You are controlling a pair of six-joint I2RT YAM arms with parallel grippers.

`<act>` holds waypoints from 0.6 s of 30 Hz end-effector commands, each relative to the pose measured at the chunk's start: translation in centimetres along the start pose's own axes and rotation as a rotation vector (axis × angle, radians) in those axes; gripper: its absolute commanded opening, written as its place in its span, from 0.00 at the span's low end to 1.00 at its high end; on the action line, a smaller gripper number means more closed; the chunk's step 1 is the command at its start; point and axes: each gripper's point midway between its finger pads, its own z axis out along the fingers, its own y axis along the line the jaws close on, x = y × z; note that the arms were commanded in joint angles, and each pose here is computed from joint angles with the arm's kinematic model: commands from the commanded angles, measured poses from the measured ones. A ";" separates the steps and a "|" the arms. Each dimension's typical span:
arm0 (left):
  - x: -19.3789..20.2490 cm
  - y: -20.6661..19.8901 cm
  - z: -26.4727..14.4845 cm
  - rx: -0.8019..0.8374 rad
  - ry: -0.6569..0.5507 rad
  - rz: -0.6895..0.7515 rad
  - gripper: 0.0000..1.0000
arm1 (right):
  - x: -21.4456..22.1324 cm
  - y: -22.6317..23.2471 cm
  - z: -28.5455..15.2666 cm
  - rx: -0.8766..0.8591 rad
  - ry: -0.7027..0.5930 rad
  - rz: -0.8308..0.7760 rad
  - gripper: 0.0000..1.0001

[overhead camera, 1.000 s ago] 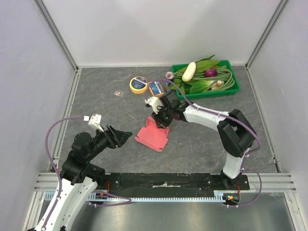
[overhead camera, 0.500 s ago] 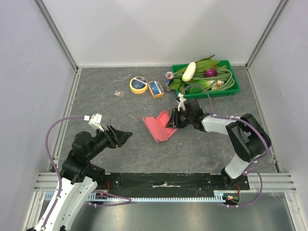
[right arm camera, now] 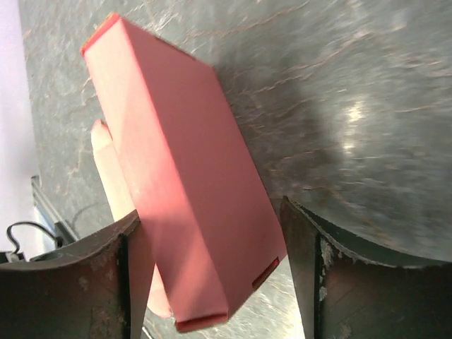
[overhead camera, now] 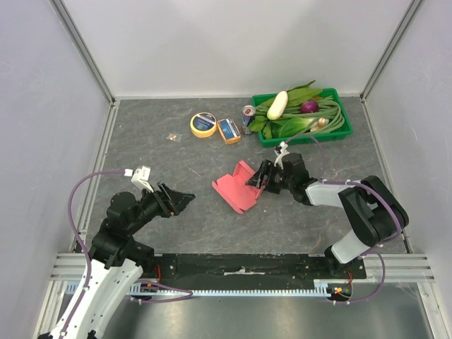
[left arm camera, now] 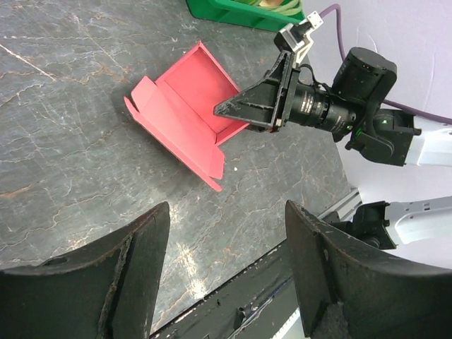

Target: Fold the paper box

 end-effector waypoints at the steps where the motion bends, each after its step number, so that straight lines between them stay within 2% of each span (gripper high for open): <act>1: -0.5 -1.6 0.1 0.067 -0.001 -0.025 0.72 | -3.0 -1.9 -1.7 0.091 -0.076 -0.047 0.77; 5: 0.2 -1.3 1.2 0.073 0.037 -0.049 0.72 | -3.3 -3.6 -2.3 0.118 -0.060 -0.036 0.78; 9: 1.9 -0.6 3.2 0.072 0.148 -0.101 0.72 | -3.4 -3.7 -2.2 0.061 -0.054 0.038 0.76; 10: 3.6 0.0 4.0 0.074 0.227 -0.142 0.72 | -3.2 -3.6 -2.3 0.030 -0.041 0.061 0.75; 11: 4.2 -0.1 4.6 0.090 0.254 -0.207 0.72 | -3.4 -3.6 -2.1 0.013 -0.047 0.064 0.76; 12: 3.6 -1.3 5.4 0.159 0.233 -0.212 0.72 | -3.4 -3.6 -2.1 0.009 -0.045 0.074 0.75; 14: 5.1 -1.2 6.9 0.139 0.275 -0.298 0.73 | -3.5 -3.6 -1.9 0.002 -0.046 0.078 0.75; 18: 5.7 -2.7 10.0 0.051 0.273 -0.309 0.76 | -3.6 -3.5 -2.0 -0.007 -0.058 0.075 0.75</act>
